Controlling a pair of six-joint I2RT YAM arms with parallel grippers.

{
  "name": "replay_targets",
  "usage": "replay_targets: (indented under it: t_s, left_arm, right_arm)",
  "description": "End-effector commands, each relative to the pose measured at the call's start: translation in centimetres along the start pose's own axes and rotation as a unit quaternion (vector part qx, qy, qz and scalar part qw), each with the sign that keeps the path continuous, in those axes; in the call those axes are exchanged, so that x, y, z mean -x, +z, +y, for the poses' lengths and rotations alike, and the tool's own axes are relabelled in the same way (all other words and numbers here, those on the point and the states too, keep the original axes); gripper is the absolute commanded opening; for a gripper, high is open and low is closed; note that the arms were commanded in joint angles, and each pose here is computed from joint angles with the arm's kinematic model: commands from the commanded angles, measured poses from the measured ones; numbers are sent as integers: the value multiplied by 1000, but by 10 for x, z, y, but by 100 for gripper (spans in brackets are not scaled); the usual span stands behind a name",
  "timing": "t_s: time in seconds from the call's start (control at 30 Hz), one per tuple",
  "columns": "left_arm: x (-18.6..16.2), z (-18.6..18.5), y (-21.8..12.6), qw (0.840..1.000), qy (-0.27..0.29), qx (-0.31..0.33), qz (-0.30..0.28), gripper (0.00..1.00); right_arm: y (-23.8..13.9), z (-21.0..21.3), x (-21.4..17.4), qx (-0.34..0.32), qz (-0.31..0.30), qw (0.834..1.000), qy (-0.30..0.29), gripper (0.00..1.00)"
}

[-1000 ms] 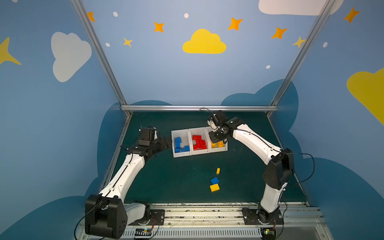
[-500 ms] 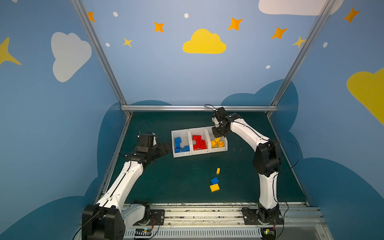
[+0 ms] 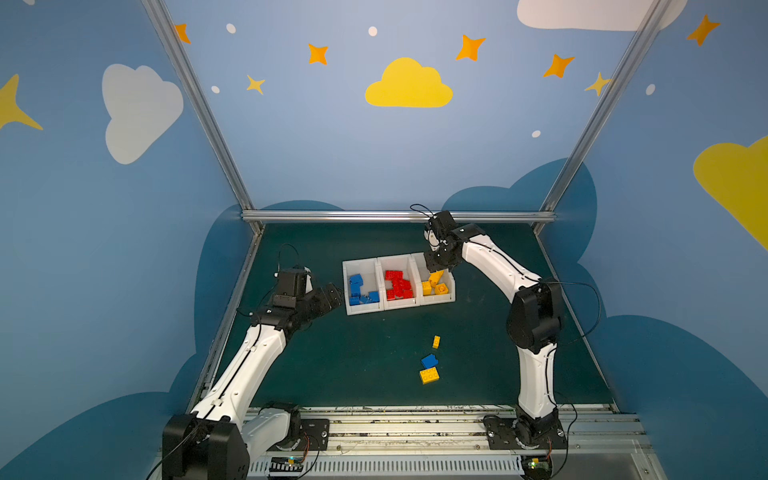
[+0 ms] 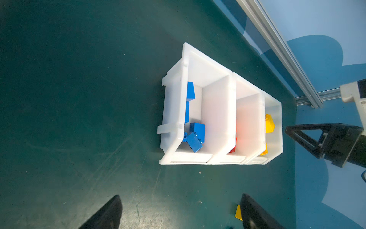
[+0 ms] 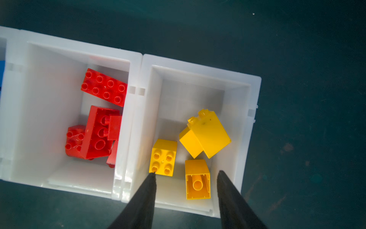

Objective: Sort the legos into containers by color
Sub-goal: 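Carry the yellow brick with the right gripper into the yellow compartment and release, then grasp the last blue brick with the left gripper while the right withdraws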

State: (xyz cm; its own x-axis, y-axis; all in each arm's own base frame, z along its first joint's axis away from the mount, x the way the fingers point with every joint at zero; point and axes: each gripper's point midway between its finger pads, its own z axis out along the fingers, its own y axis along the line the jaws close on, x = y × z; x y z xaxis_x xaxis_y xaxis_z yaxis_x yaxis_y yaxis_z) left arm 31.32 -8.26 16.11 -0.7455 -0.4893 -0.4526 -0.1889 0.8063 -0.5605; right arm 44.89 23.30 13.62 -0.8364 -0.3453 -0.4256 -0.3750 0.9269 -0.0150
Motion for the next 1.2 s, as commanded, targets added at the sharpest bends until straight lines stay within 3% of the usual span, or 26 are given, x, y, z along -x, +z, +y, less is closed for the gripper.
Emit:
replay_targets:
  t_s: [0.0,0.33,0.5,0.63,0.93,1.17]
  left_arm:
    - [-1,-1,-2,1000,-2,-6,-1,93]
    - [-10,-15,-1,999,26,-24,14,92]
    - [-27,-31,8,996,73,-27,43,90]
    - [-47,-51,19,987,141,-26,72,89]
    - [-123,-105,58,939,296,-38,173,87]
    - [-197,-125,84,867,415,-34,273,85]
  right_arm:
    - [-21,-1,6,7,-20,1000,9,51]
    - [-60,0,-10,23,-57,997,35,51]
    - [-75,-10,-39,15,-57,996,61,51]
    - [-84,-24,-67,12,-57,993,103,51]
    - [-91,-68,-125,-1,-45,977,208,51]
    - [-96,-88,-160,-7,-44,966,253,51]
